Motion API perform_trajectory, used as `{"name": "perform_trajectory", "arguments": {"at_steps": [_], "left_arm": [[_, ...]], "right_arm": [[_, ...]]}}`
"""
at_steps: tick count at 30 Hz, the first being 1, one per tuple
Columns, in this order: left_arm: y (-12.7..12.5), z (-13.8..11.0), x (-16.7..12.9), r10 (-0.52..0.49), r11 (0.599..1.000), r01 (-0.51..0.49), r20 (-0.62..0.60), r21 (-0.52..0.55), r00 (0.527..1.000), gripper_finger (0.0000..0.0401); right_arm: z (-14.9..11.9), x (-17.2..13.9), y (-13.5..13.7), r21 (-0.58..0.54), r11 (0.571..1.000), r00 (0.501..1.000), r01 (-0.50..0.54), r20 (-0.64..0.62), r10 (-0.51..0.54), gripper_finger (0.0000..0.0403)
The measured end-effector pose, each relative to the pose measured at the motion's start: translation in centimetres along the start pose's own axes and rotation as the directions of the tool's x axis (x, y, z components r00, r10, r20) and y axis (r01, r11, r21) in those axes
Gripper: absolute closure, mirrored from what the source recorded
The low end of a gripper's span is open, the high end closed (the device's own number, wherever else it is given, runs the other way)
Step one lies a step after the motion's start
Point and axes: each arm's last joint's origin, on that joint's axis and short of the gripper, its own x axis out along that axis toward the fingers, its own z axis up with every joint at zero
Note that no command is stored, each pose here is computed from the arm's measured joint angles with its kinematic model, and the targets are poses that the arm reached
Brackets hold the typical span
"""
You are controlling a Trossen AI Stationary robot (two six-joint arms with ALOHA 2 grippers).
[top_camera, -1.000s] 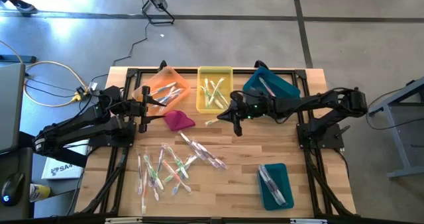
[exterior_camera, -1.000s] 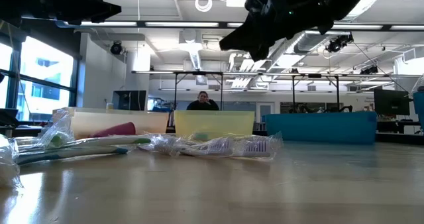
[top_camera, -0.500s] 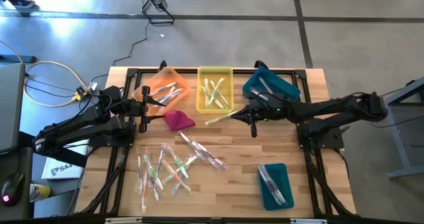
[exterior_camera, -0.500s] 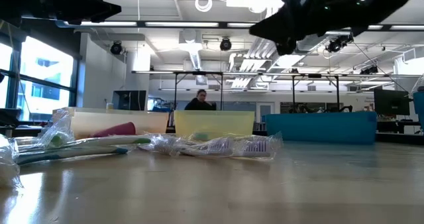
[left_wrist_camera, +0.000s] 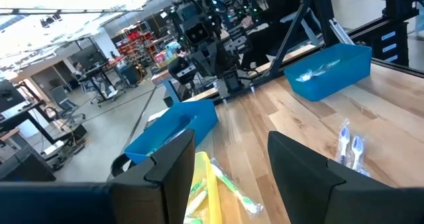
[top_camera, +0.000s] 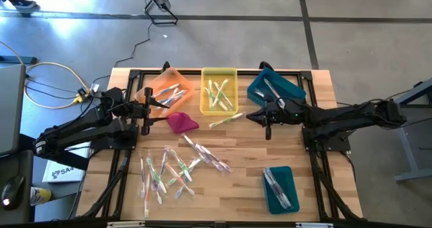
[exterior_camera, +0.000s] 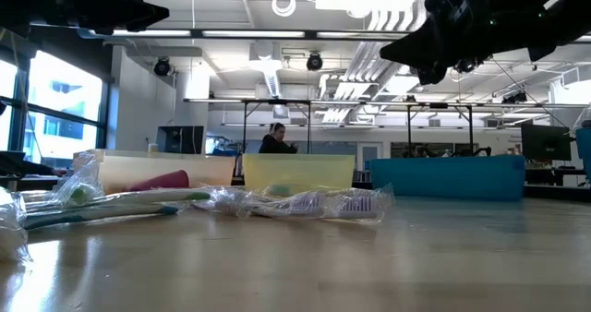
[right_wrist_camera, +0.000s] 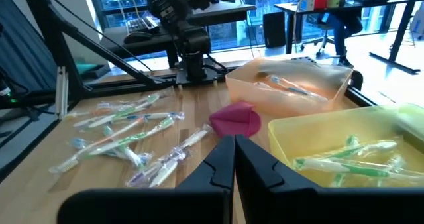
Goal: Pick & Place Toothbrushes
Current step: Put the green toothbrush into the yellow bin
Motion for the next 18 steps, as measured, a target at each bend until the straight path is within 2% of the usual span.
{"name": "perform_trajectory", "arguments": {"at_steps": [4,8,13,18], "left_arm": [[0.1,0.1,0.0,0.013,1.0,-0.013,0.008,-0.004,1.0,0.0217],[0.3,0.1,0.1,0.067,0.995,-0.068,-0.015,-0.069,0.998,0.0227],[0.5,-0.4,0.8,0.057,0.995,-0.06,-0.041,-0.081,0.998,0.029],[0.8,-0.2,1.1,0.069,0.997,-0.069,-0.019,-0.023,0.997,0.0363]], "right_arm": [[-0.4,-0.3,0.0,0.001,1.0,1.0,-0.001,-0.006,0.001,0.0399],[-0.5,-0.3,0.0,0.007,1.0,1.0,-0.002,-0.01,0.002,0.0399],[-0.5,-0.3,0.0,0.016,1.0,1.0,0.001,-0.012,0.0,0.0399],[-0.5,-0.3,0.0,0.061,0.998,1.0,0.001,-0.011,0.0,0.0399]]}}
